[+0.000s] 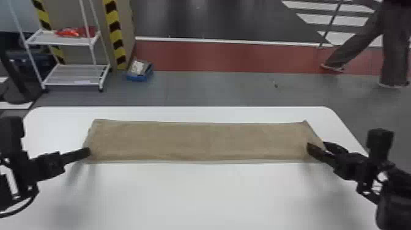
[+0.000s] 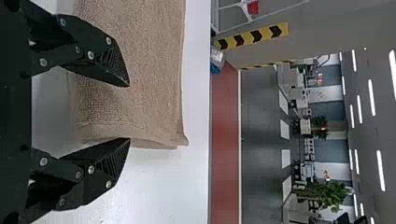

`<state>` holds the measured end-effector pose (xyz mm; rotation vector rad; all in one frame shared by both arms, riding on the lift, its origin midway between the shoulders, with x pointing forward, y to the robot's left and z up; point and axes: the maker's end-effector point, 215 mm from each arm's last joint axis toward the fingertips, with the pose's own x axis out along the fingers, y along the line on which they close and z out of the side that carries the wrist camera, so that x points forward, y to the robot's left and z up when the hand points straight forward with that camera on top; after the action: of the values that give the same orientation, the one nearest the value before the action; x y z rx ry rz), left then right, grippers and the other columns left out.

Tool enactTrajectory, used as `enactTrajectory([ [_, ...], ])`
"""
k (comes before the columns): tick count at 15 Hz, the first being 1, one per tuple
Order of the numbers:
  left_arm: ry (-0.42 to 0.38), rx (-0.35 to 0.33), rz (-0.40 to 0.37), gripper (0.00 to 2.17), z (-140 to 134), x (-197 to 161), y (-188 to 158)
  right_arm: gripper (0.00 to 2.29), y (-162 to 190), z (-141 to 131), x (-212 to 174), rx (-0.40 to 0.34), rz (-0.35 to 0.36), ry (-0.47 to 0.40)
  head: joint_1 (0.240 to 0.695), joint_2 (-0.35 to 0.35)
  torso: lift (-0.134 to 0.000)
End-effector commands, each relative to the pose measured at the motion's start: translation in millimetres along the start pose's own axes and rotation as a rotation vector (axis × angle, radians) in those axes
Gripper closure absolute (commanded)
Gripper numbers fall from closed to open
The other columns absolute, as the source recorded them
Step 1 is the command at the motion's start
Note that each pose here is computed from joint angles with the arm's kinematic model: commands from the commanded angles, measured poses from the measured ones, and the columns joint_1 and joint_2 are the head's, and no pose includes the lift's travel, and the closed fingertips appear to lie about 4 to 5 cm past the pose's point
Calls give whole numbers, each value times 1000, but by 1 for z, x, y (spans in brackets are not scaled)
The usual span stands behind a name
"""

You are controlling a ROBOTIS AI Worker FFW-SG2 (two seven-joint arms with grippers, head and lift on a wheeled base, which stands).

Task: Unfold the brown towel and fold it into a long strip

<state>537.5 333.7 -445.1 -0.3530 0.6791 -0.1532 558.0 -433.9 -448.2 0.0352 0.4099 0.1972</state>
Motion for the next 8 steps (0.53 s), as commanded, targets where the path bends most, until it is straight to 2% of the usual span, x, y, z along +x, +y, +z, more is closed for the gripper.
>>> enactTrajectory([
  [1, 0, 7, -10, 1636, 3, -4, -5, 1136, -2, -2, 0, 6, 2, 5, 695, -97, -125],
  [2, 12, 6, -25, 1713, 0, -6, -9, 1443, 0, -3, -1, 13, 16, 12, 695, -100, -125],
  [5, 25, 4, -66, 1801, -2, -13, -18, 1480, 2, -7, -1, 30, 26, 24, 695, -110, -125],
  [8, 77, -3, -37, 1801, -20, -26, -12, 1480, 7, -13, -9, 58, 46, 38, 695, -114, -125],
])
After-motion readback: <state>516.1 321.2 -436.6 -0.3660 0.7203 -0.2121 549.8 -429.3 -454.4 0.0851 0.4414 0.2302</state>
